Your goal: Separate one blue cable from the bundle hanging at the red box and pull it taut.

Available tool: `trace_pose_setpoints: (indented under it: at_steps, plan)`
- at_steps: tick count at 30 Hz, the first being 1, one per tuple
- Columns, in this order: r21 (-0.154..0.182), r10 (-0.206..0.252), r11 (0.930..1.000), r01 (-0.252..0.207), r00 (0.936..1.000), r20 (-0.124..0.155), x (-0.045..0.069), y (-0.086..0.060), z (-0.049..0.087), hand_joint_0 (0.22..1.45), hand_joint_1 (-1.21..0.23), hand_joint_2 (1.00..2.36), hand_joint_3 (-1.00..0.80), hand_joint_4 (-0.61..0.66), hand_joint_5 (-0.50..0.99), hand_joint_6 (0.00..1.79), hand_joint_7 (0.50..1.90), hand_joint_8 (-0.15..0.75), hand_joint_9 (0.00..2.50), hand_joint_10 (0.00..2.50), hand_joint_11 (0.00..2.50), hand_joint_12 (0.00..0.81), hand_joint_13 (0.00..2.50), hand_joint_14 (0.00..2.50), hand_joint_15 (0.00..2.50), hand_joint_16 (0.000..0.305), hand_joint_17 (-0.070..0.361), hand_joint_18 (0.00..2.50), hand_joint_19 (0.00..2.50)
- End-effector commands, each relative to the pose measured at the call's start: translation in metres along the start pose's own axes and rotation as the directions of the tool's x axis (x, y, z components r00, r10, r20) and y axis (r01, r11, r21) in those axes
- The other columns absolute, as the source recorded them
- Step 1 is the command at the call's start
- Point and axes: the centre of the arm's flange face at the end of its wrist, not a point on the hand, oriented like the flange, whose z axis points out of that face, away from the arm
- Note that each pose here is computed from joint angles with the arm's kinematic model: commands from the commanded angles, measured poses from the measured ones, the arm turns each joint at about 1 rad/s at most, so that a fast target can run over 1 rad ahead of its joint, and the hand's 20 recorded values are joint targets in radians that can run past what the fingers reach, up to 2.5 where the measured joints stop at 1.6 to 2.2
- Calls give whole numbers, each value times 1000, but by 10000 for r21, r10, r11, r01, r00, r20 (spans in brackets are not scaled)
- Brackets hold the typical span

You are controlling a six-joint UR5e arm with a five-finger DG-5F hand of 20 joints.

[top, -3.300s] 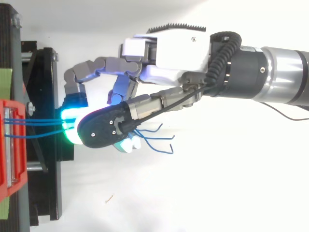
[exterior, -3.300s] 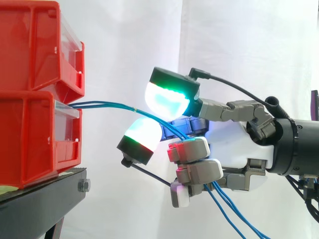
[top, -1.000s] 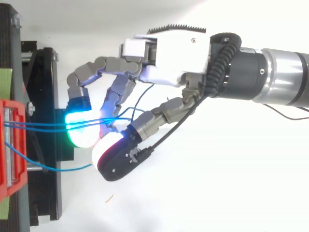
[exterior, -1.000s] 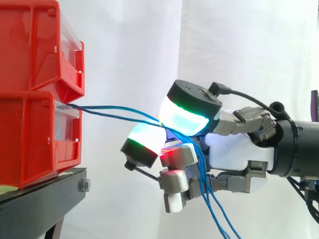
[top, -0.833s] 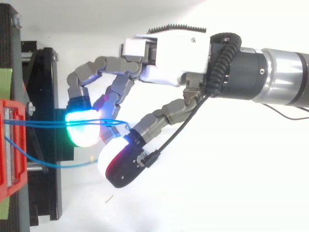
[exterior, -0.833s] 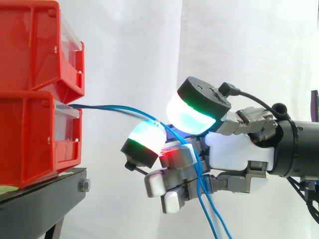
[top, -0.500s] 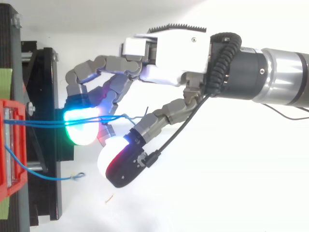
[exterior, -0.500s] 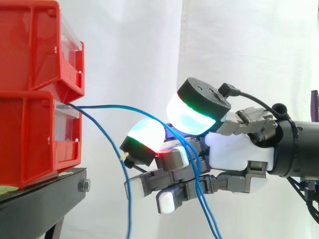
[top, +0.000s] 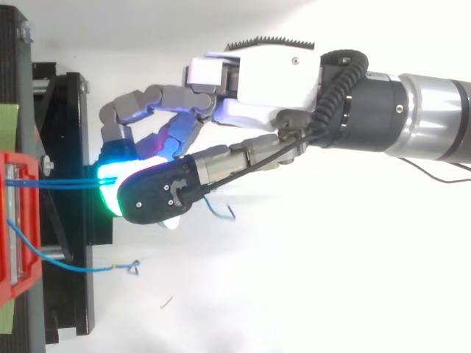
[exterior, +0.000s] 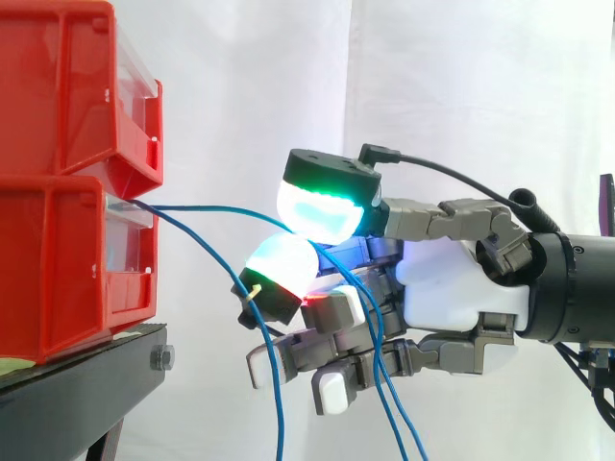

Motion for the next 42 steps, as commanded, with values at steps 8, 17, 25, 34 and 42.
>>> trace_pose_setpoints:
  at_steps: [8,17,25,34,42]
  plan:
    - [16,-5,10000,5,10000,60,0,0,0,726,-678,1022,-209,209,-103,500,1437,354,1102,25,1029,382,719,20,582,41,92,800,646]
    - [16,-5,10000,5,10000,60,0,0,0,637,-470,1008,-409,186,-95,501,1436,321,1073,23,787,362,762,20,556,39,87,831,623]
    - [16,-5,10000,5,10000,60,0,0,0,649,-407,1013,-355,283,-99,504,1220,326,1075,23,675,359,870,20,645,37,84,913,645]
    - [47,-9,10000,8,10000,73,0,-1,-1,727,-549,1027,-13,222,-96,502,1370,348,1093,25,771,356,864,21,632,37,82,907,671]
    - [107,-16,9999,15,10000,54,0,-2,-1,713,-652,1026,-143,240,-109,522,1429,361,1109,24,843,363,865,22,626,36,81,926,641]
